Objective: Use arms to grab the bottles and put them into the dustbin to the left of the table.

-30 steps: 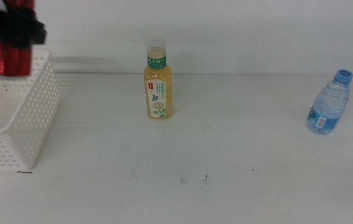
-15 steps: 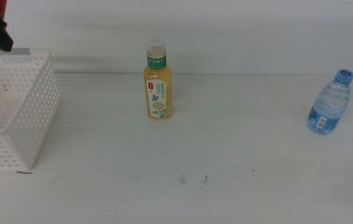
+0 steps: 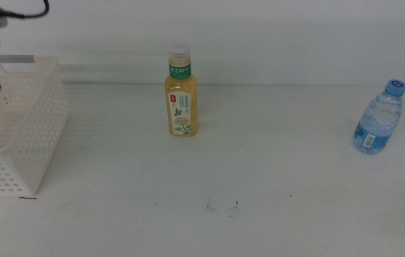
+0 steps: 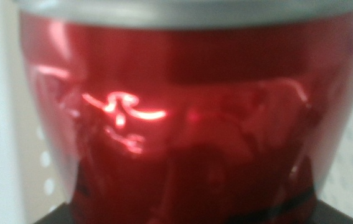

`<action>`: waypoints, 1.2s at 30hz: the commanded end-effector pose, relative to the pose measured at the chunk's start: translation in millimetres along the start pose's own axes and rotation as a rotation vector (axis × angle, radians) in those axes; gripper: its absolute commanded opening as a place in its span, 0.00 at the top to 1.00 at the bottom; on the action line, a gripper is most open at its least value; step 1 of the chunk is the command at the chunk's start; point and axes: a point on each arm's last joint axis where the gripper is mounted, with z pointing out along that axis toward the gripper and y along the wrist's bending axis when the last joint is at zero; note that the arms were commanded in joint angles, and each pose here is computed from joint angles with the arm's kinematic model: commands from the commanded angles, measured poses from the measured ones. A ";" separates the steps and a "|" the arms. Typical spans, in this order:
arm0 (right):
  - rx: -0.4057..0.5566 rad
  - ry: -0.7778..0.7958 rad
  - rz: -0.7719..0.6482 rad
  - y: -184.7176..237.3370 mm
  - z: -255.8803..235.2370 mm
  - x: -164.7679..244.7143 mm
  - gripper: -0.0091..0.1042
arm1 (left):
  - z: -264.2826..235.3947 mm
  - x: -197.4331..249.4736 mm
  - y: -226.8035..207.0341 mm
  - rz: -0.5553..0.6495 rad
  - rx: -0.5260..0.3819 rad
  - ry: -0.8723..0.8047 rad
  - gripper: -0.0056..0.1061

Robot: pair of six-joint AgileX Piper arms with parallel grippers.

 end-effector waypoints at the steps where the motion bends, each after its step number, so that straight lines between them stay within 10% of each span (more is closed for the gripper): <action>1: 0.004 -0.008 -0.014 -0.3 -0.1 0.1 0.10 | 4.5 -4.9 4.5 -0.010 -0.023 -0.033 0.73; 16: 0.004 -0.008 -0.014 -0.3 -0.1 0.1 0.10 | 60.7 4.9 11.4 -0.071 0.011 0.080 0.68; 36: 0.004 -0.008 -0.014 -0.3 -0.1 0.1 0.10 | 63.5 5.7 8.4 -0.116 0.039 0.094 0.11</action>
